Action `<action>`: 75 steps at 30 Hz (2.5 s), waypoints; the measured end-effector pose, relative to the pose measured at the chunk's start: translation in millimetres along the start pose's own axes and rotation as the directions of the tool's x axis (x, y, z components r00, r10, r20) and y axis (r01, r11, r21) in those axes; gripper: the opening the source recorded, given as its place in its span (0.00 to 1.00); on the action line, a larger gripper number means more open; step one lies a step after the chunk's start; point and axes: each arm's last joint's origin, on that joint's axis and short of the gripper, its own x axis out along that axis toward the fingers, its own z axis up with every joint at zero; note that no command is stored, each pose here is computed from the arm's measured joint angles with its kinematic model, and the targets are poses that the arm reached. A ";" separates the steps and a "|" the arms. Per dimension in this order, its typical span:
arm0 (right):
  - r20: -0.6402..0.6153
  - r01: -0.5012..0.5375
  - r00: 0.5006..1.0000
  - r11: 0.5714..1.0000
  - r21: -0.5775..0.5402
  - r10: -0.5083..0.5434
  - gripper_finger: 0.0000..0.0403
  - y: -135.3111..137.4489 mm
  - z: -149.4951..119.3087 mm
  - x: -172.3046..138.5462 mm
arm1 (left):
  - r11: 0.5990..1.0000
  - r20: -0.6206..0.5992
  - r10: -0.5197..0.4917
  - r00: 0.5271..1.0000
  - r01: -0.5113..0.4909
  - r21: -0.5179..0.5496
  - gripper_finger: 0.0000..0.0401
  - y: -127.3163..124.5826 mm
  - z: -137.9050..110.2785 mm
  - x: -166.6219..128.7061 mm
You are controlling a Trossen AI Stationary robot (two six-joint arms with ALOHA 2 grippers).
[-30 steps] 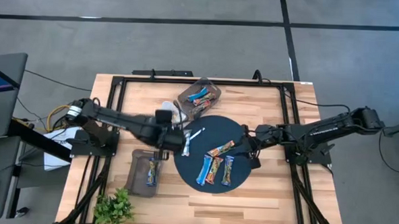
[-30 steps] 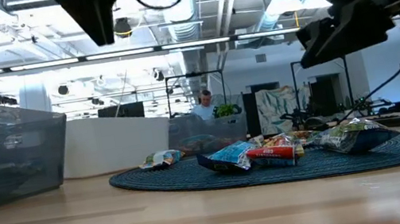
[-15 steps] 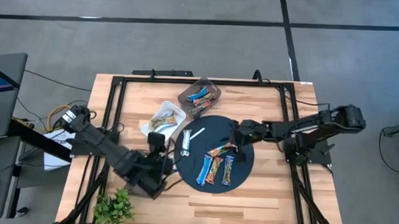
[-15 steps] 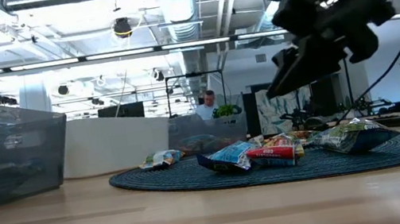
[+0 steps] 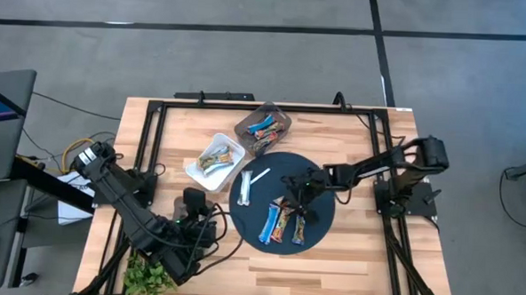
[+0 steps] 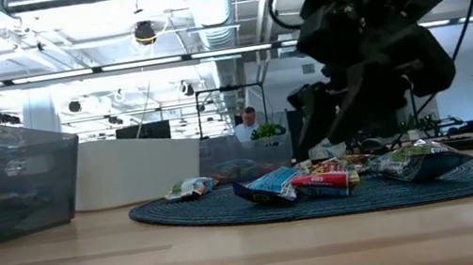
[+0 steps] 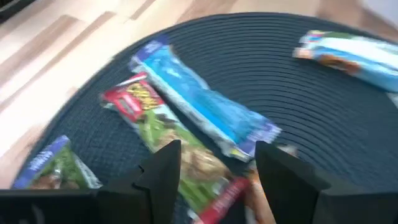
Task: Pick and place Granola Bars by type
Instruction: Put the red granola bar into the top black bin
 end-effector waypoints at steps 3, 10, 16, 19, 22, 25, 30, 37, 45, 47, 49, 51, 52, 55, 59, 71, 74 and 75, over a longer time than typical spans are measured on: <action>-0.012 -0.036 0.999 0.999 0.002 0.036 0.48 0.5 -0.1 8.0 | 1.000 0.004 0.003 1.000 -0.003 -0.008 0.45 -0.4 -0.2 -0.6; -0.053 -0.089 0.995 0.996 0.008 0.089 0.45 8.2 1.2 13.3 | 1.000 0.003 0.003 1.000 -0.003 -0.015 0.45 -0.3 -0.2 -0.5; -0.035 -0.108 0.994 0.994 -0.032 0.107 0.45 19.1 6.8 17.8 | 1.000 0.004 0.003 1.000 -0.003 -0.017 0.45 -0.3 -0.1 -0.5; -0.047 -0.082 0.996 0.996 -0.036 0.081 0.46 20.0 6.9 18.5 | 1.000 0.004 0.003 1.000 -0.003 -0.020 0.45 -0.3 -0.1 -0.5; -0.055 -0.059 0.997 0.998 -0.039 0.056 0.46 19.9 6.9 18.7 | 1.000 0.006 0.006 1.000 -0.006 -0.020 0.45 -0.3 -0.1 -0.5; -0.057 -0.055 0.997 0.998 -0.039 0.053 0.45 19.8 6.7 18.7 | 1.000 0.006 0.007 1.000 -0.007 -0.020 0.45 -0.2 -0.1 -0.5; -0.063 -0.056 0.997 0.998 -0.038 0.053 0.45 20.6 6.4 18.9 | 1.000 0.006 0.007 1.000 -0.007 -0.023 0.45 -0.2 -0.1 -0.5; -0.078 -0.061 0.995 0.998 -0.032 0.059 0.45 20.7 2.5 22.9 | 1.000 0.008 0.009 1.000 -0.009 -0.025 0.45 -0.2 0.1 -0.5; -0.129 -0.067 0.989 0.998 -0.011 0.065 0.44 15.4 6.2 32.1 | 1.000 0.009 0.009 1.000 -0.008 -0.025 0.45 -0.8 0.2 -0.3; -0.142 -0.069 0.988 0.998 -0.006 0.068 0.41 14.7 8.8 32.0 | 1.000 0.007 0.008 1.000 -0.008 -0.026 0.45 -2.0 -0.7 0.8; -0.152 -0.064 0.986 0.998 -0.004 0.063 0.37 14.2 9.8 31.9 | 1.000 -0.005 0.011 1.000 -0.011 -0.015 0.45 -4.4 -3.7 4.2; -0.154 -0.055 0.987 0.998 -0.006 0.054 0.31 13.7 10.5 31.9 | 1.000 -0.020 0.020 1.000 -0.020 -0.002 0.45 -7.2 -7.6 8.4; -0.154 -0.054 0.987 0.998 -0.008 0.053 0.28 13.6 10.5 31.9 | 1.000 -0.028 0.022 0.999 -0.022 0.004 0.45 -8.5 -9.7 10.3; -0.154 -0.057 0.987 0.997 -0.046 0.049 0.18 13.8 11.6 30.3 | 0.999 -0.046 0.029 0.999 -0.028 0.016 0.45 -11.6 -14.3 15.1; -0.156 -0.057 0.987 0.997 -0.056 0.048 0.09 13.0 16.9 28.1 | 0.999 -0.053 0.035 0.998 -0.034 0.025 0.45 -12.9 -16.5 17.4; -0.214 -0.057 0.976 0.995 -0.084 0.038 0.08 4.2 51.8 22.8 | 0.999 -0.046 0.042 0.998 -0.042 0.015 0.45 -12.8 -16.2 17.4; -0.222 -0.062 0.974 0.992 -0.107 0.037 0.05 0.1 63.0 19.0 | 0.999 -0.046 0.042 0.998 -0.042 0.010 0.45 -12.9 -16.3 17.2; -0.223 -0.061 0.974 0.992 -0.111 0.035 0.05 -1.7 66.5 17.4 | 0.999 -0.045 0.042 0.998 -0.041 0.011 0.45 -13.2 -16.5 16.9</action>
